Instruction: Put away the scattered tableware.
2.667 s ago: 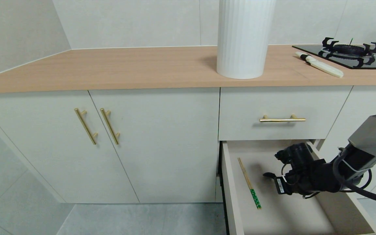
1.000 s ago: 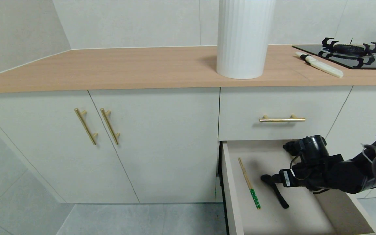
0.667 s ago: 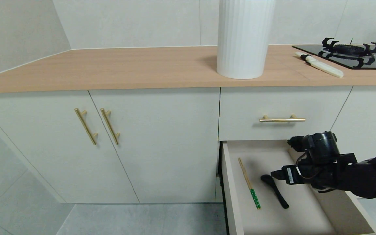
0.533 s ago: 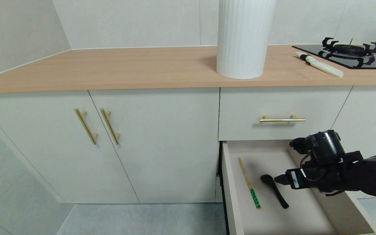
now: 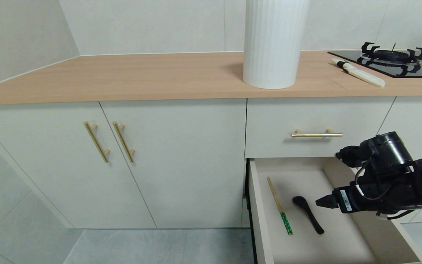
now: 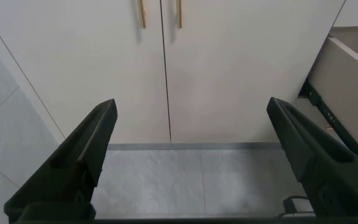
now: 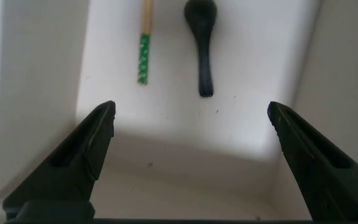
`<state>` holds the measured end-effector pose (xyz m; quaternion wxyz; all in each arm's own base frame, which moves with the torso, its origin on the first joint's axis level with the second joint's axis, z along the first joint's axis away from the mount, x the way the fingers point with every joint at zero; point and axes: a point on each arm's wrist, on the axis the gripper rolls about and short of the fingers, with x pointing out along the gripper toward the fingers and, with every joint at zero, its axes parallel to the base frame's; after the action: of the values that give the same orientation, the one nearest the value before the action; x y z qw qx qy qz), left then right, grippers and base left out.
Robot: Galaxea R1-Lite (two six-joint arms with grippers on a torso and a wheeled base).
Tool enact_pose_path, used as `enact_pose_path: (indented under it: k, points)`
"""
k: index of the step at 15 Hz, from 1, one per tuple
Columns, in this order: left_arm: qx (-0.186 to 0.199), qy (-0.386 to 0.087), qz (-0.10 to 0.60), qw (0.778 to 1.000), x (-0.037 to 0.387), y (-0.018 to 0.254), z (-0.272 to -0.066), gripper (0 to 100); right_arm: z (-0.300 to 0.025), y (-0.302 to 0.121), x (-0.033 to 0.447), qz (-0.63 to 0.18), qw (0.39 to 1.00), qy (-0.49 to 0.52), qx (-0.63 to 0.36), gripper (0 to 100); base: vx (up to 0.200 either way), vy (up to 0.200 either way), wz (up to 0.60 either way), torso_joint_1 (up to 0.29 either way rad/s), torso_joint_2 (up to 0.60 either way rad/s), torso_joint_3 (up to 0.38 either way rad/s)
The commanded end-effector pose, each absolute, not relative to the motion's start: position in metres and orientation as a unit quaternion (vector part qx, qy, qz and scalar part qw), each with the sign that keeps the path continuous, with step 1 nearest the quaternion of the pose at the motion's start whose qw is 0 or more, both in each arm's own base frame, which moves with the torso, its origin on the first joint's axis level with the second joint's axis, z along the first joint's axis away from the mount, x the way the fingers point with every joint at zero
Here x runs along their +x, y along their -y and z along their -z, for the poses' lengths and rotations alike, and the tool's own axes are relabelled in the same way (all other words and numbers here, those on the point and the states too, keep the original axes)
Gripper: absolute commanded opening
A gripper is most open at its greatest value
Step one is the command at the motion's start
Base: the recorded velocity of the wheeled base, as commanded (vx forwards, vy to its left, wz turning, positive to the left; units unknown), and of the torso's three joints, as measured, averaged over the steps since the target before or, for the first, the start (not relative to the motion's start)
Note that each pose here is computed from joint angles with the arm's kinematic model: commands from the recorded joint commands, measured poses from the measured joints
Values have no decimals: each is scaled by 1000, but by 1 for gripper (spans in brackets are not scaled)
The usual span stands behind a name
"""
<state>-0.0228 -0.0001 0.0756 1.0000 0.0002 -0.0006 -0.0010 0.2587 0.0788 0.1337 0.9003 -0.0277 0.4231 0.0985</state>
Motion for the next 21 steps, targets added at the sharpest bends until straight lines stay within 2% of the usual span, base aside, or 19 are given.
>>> enact_pose_path:
  k: [1,2,9,13,21]
  points:
    - [0,1,1,1000,-23,0,-76,100,-147,-78,252,-105,907,-408,-25,100,0,0,0,0,0,0]
    - [0,1,1,1000,-23,0,-76,100,-147,-78,251,-106,905,-412,-26,100,0,0,0,0,0,0]
    - [-1,1,1,1000,-23,0,-76,100,-145,-78,249,-112,902,-415,-41,100,-200,0,0,0,3,3]
    - [0,1,1,1000,-23,0,-76,100,-145,-79,246,-118,900,-416,-53,100,0,0,0,0,0,0]
    - [0,1,1,1000,-23,0,-76,100,-147,-82,209,-177,849,-475,-148,100,0,0,0,0,0,0]
